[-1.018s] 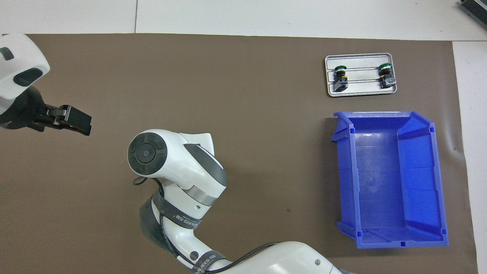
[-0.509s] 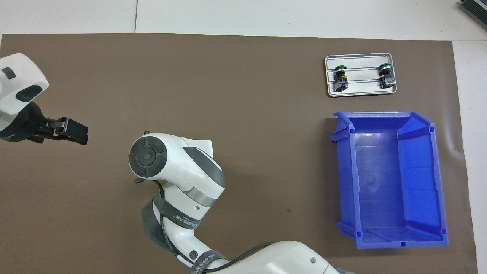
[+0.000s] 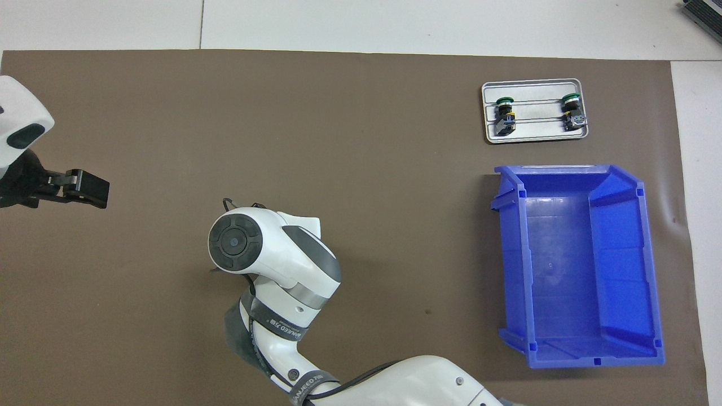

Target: Place and press button with both arms

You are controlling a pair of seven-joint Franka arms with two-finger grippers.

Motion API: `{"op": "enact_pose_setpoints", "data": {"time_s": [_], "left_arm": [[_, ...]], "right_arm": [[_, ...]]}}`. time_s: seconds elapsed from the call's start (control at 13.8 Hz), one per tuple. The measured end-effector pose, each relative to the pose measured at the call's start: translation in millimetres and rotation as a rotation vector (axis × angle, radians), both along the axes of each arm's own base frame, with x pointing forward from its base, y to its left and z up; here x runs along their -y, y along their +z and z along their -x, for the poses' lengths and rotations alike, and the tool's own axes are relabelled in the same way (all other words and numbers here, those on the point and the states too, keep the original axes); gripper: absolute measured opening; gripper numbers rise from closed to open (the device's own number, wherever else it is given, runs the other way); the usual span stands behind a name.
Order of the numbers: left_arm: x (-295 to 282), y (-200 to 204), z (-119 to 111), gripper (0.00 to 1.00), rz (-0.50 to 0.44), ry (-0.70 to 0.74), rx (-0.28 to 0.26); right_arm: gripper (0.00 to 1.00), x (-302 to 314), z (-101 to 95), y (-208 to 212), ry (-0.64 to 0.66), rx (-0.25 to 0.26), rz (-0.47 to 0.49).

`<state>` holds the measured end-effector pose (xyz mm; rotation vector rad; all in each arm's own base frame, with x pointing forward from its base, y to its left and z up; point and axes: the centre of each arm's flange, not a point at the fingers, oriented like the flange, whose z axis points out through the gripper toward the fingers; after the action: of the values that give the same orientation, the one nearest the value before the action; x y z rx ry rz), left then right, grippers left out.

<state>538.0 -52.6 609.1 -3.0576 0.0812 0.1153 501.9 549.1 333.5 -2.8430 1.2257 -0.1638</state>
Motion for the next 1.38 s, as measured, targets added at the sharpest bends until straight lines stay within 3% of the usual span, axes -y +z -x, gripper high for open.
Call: {"op": "enact_pose_setpoints", "data": {"time_s": [0.73, 1.38], "left_arm": [[-15.6, 1.7, -2.5, 1.0, 0.018, 0.032, 0.019], [-20.2, 1.1, -2.2, 1.0, 0.019, 0.041, 0.017]], "right_arm": [[0.78, -6.4, 12.0, 2.1, -0.026, -0.012, -0.011], [0.62, -5.1, 11.2, 4.8, -0.028, -0.009, -0.012]]}}
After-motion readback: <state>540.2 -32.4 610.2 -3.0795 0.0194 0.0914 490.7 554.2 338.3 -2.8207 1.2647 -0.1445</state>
